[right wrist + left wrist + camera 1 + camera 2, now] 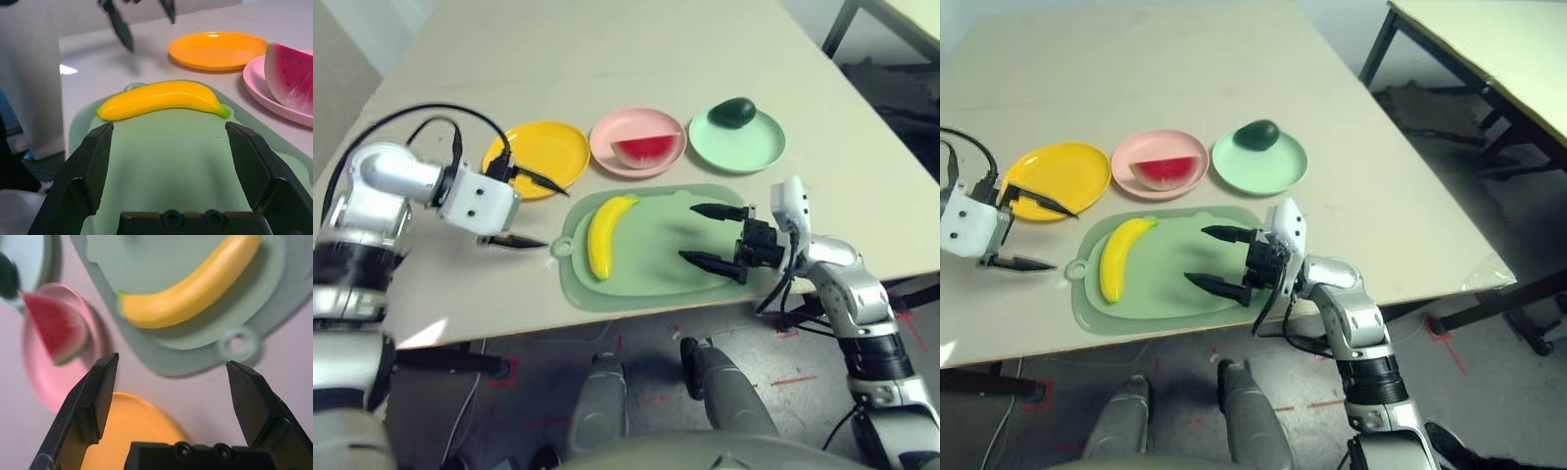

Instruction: Place the fruits into color-matched plates.

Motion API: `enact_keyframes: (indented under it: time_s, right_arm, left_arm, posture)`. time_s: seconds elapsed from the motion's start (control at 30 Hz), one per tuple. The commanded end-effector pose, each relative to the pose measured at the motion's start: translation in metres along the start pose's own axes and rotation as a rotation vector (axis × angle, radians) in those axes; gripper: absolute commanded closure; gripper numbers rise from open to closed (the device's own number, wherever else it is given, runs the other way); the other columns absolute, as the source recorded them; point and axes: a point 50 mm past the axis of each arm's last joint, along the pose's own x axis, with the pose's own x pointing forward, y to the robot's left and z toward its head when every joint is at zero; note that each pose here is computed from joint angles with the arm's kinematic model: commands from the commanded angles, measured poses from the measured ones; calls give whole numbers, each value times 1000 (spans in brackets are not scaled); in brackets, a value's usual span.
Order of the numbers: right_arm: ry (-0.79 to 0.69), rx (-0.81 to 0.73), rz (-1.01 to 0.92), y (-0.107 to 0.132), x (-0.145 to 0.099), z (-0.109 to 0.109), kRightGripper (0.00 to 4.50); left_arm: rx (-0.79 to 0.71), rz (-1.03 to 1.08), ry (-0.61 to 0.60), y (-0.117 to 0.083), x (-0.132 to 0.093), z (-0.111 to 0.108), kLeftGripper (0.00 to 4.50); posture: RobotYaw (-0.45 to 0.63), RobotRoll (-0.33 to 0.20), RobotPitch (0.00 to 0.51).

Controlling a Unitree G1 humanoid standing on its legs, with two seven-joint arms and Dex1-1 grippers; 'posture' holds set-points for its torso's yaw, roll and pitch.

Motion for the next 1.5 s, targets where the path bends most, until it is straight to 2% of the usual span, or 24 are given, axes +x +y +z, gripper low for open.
enact_keyframes:
  time_s: [0.03,0.2,0.4,0.67,0.77,1.03,1.2,1.37,1.5]
  right_arm:
    - [29,-67,39,6,0,-7,18]
    - [50,-130,131,18,-2,-13,18]
    - [54,-139,139,19,-5,-17,18]
    - [56,-130,121,17,-6,-20,18]
    - [49,-132,120,17,-4,-18,0]
    - [29,-153,111,14,-2,-10,0]
    - [25,-157,101,14,0,-7,0]
    - [23,-158,101,15,1,-7,0]
    - [17,-161,106,15,2,-7,0]
  left_arm:
    - [90,-57,-27,3,15,0,0]
    - [175,-117,-93,12,37,6,0]
    - [217,-146,-137,18,48,11,0]
    - [259,-196,-225,15,66,21,0]
    - [251,-255,-256,9,73,23,613]
    - [212,-401,-268,-6,80,22,3091]
    - [166,-424,-246,-9,77,17,3113]
    - [103,-365,-206,1,62,10,3113]
    - [9,-235,-96,22,28,-3,3113]
  posture:
    - [-48,0,203]
    - [-71,0,199]
    - [-81,0,195]
    - [-93,0,189]
    - [-98,0,189]
    - [-117,0,192]
    - [-123,0,191]
    - [-122,0,189]
    - [-115,0,190]
